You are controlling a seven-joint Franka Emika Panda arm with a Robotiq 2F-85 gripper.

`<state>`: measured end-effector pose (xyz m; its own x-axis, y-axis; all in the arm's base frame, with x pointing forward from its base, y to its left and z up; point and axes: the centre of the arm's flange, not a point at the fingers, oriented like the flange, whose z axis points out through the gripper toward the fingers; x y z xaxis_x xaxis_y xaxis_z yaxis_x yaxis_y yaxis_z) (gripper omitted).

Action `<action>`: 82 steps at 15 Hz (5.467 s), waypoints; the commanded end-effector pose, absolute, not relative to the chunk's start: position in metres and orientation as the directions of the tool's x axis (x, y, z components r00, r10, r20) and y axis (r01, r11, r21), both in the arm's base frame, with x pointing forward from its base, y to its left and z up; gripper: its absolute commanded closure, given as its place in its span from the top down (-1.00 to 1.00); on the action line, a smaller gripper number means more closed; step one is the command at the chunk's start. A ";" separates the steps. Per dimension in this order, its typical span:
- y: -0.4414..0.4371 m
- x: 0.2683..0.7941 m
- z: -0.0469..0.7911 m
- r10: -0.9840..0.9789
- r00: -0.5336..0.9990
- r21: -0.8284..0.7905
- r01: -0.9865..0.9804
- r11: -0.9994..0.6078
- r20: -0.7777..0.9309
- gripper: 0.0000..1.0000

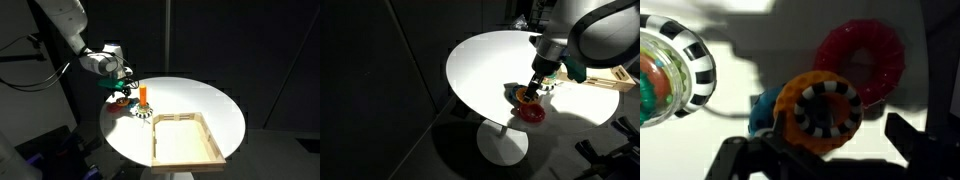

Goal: Put the striped ring through the pole

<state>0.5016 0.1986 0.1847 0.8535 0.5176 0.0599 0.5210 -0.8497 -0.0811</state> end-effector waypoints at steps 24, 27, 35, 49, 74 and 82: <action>0.199 0.520 0.205 0.508 0.857 -0.045 0.513 -0.857 0.080 -0.17; 0.190 0.523 0.223 0.498 0.863 -0.026 0.502 -0.865 0.089 -0.17; 0.153 0.531 0.279 0.453 0.889 0.025 0.453 -0.891 0.070 -0.17; 0.103 0.537 0.348 0.357 0.921 0.125 0.340 -0.932 0.153 -0.17; 0.056 0.529 0.317 0.277 0.948 0.129 0.258 -0.957 0.159 -0.17; 0.056 0.537 0.323 0.266 0.947 0.133 0.245 -0.960 0.177 -0.17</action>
